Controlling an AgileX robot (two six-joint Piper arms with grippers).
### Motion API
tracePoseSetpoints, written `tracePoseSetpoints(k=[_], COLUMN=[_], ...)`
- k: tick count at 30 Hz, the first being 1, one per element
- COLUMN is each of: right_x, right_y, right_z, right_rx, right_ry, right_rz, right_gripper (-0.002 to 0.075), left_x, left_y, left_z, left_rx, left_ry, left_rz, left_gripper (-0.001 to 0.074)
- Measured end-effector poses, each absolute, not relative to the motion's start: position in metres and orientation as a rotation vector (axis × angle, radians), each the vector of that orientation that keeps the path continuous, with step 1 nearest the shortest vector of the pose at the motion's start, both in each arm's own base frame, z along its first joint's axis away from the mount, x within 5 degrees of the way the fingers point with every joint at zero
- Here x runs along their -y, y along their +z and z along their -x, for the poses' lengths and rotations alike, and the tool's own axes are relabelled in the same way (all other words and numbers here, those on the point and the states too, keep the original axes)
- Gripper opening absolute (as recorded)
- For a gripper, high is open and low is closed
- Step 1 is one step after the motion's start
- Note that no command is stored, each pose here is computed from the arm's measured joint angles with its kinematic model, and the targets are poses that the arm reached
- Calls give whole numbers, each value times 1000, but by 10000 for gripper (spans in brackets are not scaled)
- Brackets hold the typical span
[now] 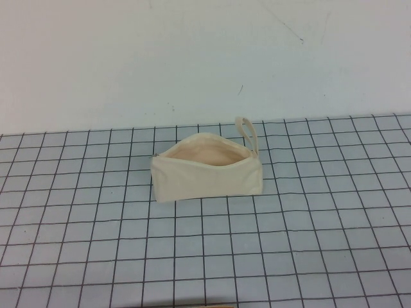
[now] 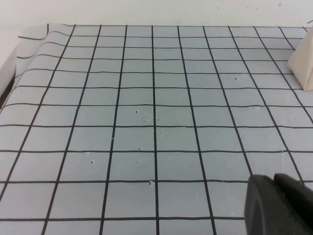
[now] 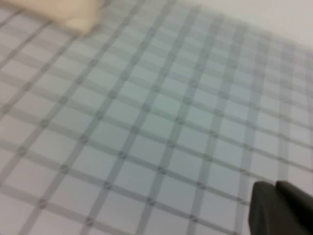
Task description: Put eraser into pencil case
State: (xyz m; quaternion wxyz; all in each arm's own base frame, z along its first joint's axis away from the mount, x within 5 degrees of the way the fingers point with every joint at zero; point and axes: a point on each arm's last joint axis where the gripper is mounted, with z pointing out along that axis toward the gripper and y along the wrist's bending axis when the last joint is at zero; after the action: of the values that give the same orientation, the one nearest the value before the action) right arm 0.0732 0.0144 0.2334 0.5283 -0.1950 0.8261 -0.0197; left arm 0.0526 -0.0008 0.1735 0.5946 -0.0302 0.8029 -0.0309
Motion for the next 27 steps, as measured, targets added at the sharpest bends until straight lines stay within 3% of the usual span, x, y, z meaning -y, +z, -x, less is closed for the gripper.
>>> tracePoseSetpoints(k=[6,10,27], right_x=[-1,2,3], right_y=[189,172,168], right_z=[-60,-53,-52], right_rx=[-1829,-1856,-1907], right_ry=[-191,-230,-219], right_rz=[303,257,214], right_gripper=[1,1,1], left_x=[1,1,1], left_y=[174,174,174], left_z=[-53,-53,-53], left_rx=[-1865,-1865,-1865], left_ry=[-72,-72,-72], left_rz=[70,70,70], left_gripper=[-1,-1,-1])
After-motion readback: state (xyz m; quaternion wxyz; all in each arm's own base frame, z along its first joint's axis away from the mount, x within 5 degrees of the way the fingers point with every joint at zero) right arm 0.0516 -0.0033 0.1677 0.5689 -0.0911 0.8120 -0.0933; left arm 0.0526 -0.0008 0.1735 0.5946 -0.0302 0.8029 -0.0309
